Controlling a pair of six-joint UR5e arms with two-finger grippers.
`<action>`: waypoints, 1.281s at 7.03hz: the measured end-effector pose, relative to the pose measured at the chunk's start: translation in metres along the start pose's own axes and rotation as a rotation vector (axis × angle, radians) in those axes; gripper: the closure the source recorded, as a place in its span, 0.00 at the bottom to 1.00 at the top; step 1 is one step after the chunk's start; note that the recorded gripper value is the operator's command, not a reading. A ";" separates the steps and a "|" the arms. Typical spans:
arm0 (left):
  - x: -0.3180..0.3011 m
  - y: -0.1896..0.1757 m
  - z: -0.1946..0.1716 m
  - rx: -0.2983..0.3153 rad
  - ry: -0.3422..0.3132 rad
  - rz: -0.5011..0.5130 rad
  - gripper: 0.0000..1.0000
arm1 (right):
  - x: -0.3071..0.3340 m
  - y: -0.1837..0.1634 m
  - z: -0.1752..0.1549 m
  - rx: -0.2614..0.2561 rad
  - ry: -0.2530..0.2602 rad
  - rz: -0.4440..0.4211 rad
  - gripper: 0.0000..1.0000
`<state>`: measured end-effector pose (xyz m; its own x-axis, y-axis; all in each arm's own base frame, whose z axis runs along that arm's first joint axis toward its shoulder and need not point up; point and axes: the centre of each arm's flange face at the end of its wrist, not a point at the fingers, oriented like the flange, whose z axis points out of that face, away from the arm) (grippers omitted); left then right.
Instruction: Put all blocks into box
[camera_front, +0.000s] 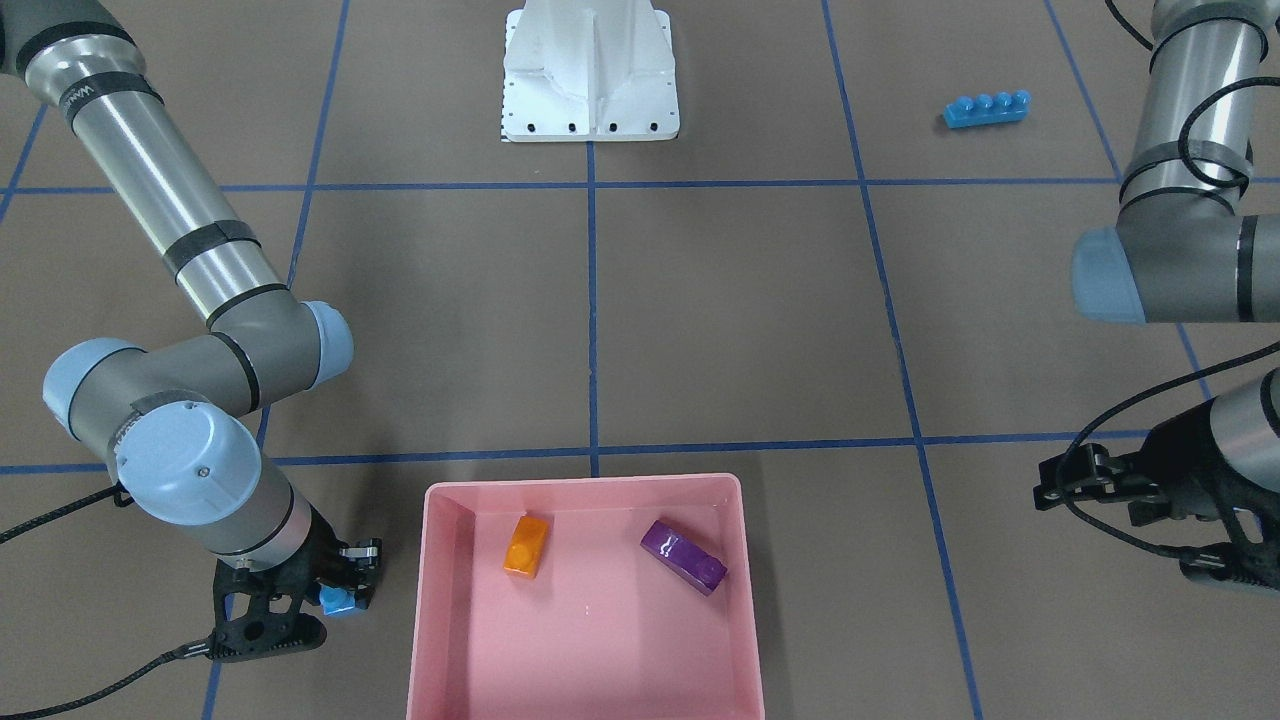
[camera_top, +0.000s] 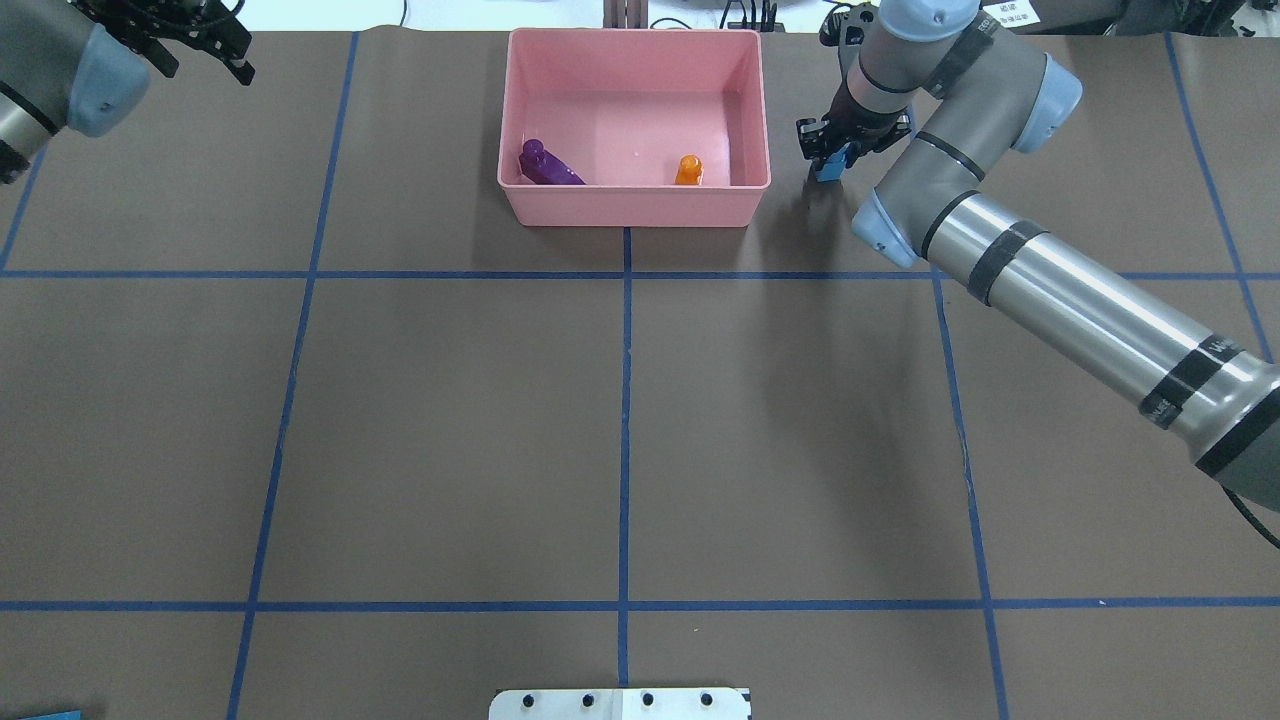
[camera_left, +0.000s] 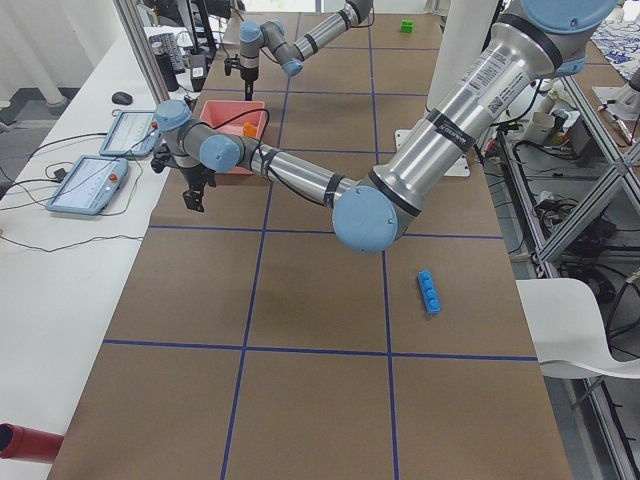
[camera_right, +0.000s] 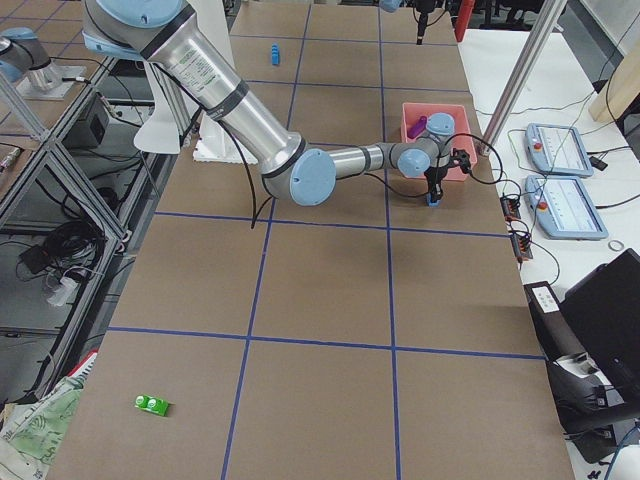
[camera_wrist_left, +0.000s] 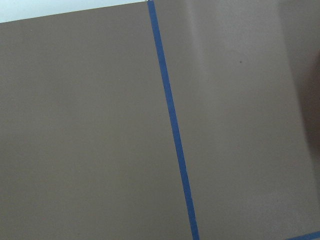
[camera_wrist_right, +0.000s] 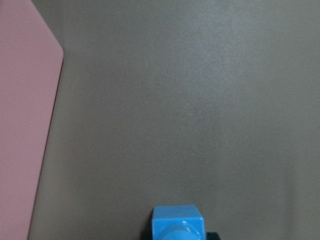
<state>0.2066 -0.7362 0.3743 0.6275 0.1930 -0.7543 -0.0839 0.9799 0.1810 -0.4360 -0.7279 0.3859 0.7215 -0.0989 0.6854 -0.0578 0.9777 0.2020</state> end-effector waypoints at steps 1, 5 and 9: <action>0.000 0.000 0.000 0.001 0.000 0.001 0.00 | 0.002 -0.001 -0.001 0.002 0.000 0.003 1.00; -0.037 0.078 -0.002 0.022 0.002 0.013 0.00 | 0.056 -0.057 -0.079 0.033 -0.081 0.110 1.00; -0.039 0.106 -0.006 0.032 0.005 0.013 0.00 | -0.052 -0.086 -0.129 0.120 -0.133 0.363 1.00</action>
<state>0.1682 -0.6399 0.4190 0.6225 0.2061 -0.7550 -0.0675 0.9752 0.2106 -0.3798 -0.7826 0.2425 0.5443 0.2179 0.8101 -0.3779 0.9258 0.0049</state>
